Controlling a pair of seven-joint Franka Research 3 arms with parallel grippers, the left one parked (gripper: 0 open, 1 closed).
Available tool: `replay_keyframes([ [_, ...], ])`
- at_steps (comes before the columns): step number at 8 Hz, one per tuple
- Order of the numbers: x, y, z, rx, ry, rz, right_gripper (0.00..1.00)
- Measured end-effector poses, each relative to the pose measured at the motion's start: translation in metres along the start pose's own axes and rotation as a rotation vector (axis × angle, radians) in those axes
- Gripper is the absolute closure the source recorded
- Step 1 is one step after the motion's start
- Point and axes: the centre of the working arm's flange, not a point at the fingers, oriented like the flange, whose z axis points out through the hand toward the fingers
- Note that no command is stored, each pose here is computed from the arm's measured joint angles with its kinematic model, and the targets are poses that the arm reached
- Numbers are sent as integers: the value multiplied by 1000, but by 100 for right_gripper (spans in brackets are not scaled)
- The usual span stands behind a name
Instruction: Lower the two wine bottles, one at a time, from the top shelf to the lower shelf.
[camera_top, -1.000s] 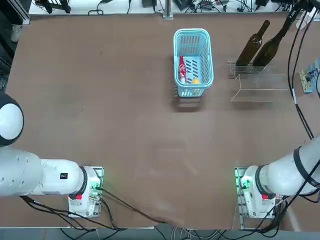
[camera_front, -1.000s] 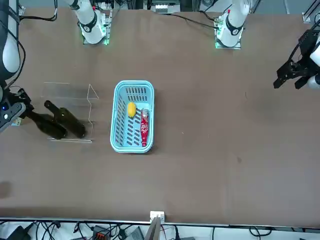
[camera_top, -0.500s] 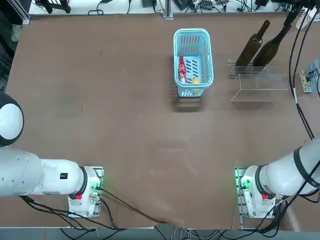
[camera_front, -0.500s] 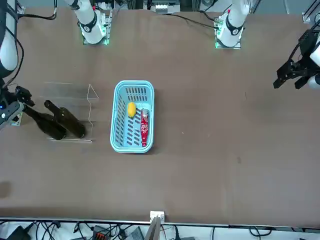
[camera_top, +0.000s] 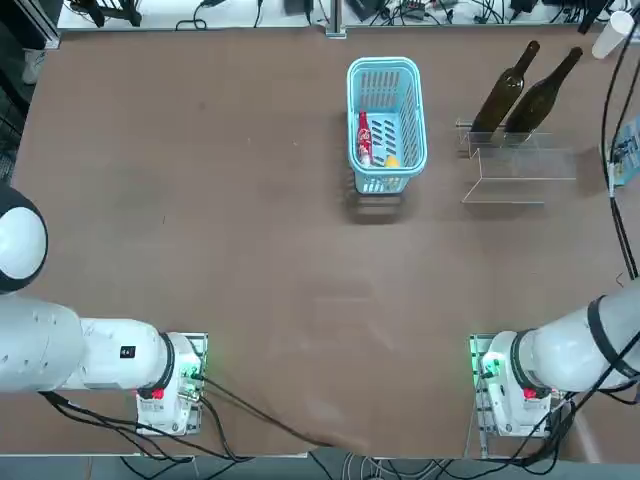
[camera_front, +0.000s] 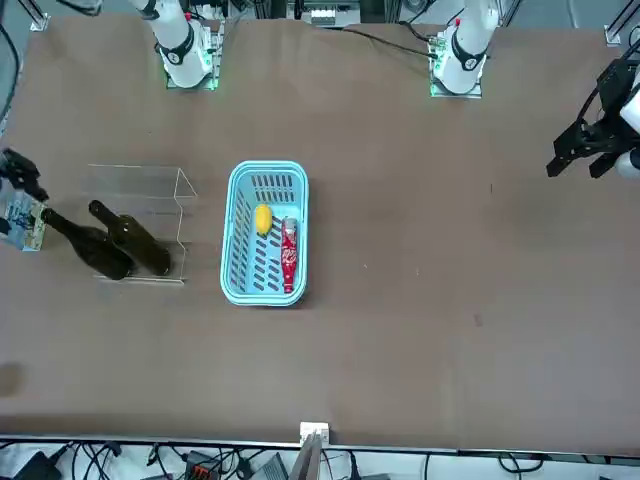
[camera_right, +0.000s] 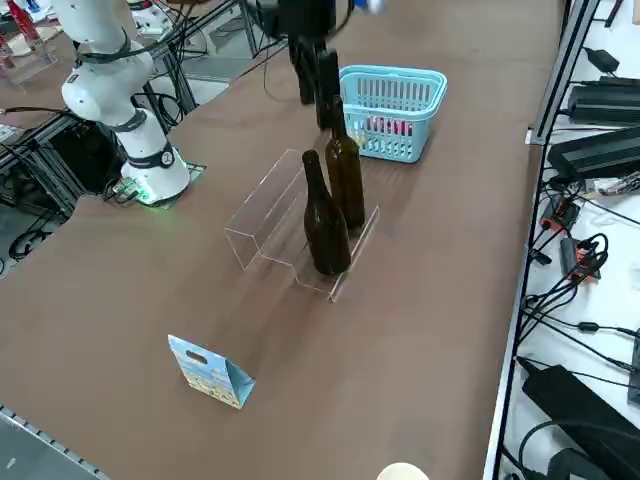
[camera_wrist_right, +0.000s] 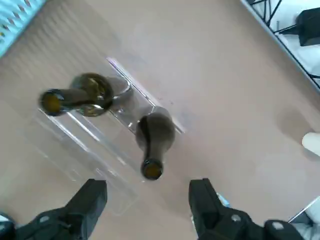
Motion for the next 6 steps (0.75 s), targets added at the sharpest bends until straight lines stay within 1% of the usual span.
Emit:
replay_keyframes([
  [2, -8, -23, -40, 28, 13, 112, 0],
  [4, 0, -64, -72, 49, 20, 275, 0],
  [6, 11, -103, -89, 68, 8, 428, 0],
])
